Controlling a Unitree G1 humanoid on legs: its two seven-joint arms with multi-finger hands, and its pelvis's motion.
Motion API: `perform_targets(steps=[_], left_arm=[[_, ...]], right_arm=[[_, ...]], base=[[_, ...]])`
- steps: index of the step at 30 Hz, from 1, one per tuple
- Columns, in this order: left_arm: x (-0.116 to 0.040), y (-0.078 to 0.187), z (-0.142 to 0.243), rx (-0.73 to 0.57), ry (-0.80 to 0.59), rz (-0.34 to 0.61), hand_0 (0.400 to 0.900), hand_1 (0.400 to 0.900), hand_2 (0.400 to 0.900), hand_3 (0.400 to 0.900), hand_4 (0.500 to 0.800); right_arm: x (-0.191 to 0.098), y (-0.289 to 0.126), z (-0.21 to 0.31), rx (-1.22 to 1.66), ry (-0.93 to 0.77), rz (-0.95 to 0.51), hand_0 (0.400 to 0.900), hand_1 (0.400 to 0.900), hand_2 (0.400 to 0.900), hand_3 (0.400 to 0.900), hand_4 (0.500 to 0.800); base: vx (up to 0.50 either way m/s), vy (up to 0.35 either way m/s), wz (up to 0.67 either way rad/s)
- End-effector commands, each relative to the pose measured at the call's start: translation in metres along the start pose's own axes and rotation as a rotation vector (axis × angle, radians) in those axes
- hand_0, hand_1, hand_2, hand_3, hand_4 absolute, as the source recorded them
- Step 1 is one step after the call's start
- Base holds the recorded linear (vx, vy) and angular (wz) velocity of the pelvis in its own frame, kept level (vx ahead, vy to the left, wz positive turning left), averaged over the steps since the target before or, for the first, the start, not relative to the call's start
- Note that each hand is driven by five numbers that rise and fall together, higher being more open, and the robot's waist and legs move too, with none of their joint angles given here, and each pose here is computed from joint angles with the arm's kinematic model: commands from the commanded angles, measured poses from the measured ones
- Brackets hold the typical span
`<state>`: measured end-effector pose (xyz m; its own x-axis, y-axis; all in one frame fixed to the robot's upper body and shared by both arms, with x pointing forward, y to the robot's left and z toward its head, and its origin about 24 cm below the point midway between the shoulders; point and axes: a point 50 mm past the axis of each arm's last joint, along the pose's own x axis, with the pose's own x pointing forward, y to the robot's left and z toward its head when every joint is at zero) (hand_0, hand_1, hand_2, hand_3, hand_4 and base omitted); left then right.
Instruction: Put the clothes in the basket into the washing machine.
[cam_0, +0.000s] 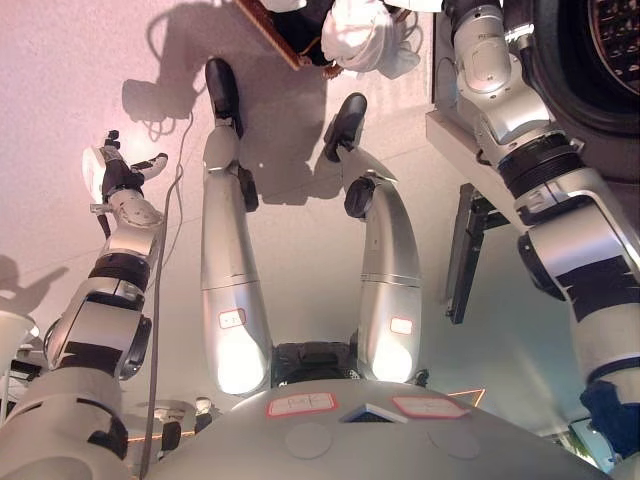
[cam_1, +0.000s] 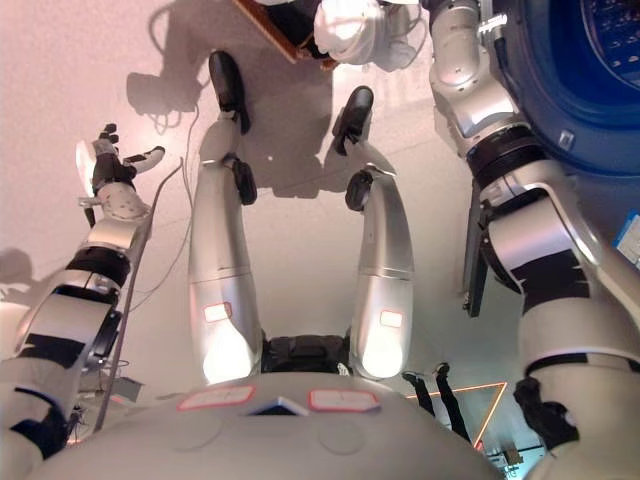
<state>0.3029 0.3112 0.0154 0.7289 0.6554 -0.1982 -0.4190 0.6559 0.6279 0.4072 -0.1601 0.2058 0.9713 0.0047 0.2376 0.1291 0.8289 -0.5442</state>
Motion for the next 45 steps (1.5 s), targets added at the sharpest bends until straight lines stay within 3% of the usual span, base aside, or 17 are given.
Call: perform_targets(steps=[1,10,25,26,37,45], left_arm=[[-0.017,0.007,-0.075,0.095,0.232,0.054,0.900,0.900,0.900,0.900,0.800],[-0.011,0.027,-0.078,0.101,0.243,0.119,0.900,0.900,0.900,0.900,0.800],[-0.012,0.017,-0.069,0.146,0.195,0.085,0.900,0.900,0.900,0.900,0.800],[-0.012,0.016,-0.069,0.146,0.195,0.086,0.900,0.900,0.900,0.900,0.800],[-0.008,0.010,-0.051,0.131,0.152,0.086,0.900,0.900,0.900,0.900,0.800],[-0.012,0.007,-0.063,0.157,0.198,0.064,0.900,0.900,0.900,0.900,0.800]], right_arm=[[-0.006,0.005,0.003,-0.078,-0.073,0.020,0.900,0.900,0.900,0.900,0.800],[-0.005,0.015,0.017,-0.026,-0.108,0.048,0.900,0.900,0.900,0.900,0.800],[0.002,0.016,0.018,-0.088,-0.094,0.015,0.900,0.900,0.900,0.900,0.800],[0.002,0.017,0.017,-0.088,-0.090,0.014,0.400,0.400,0.400,0.400,0.500],[0.004,0.013,0.017,-0.089,-0.079,-0.045,0.400,0.400,0.400,0.400,0.500],[-0.009,0.016,-0.025,0.042,0.069,-0.088,0.400,0.400,0.400,0.400,0.500]], base=[[-0.068,-0.054,0.13],[-0.054,-0.060,0.19],[-0.026,-0.036,0.22],[-0.020,0.018,-0.06],[0.002,0.020,-0.09],[0.044,0.023,-0.22]])
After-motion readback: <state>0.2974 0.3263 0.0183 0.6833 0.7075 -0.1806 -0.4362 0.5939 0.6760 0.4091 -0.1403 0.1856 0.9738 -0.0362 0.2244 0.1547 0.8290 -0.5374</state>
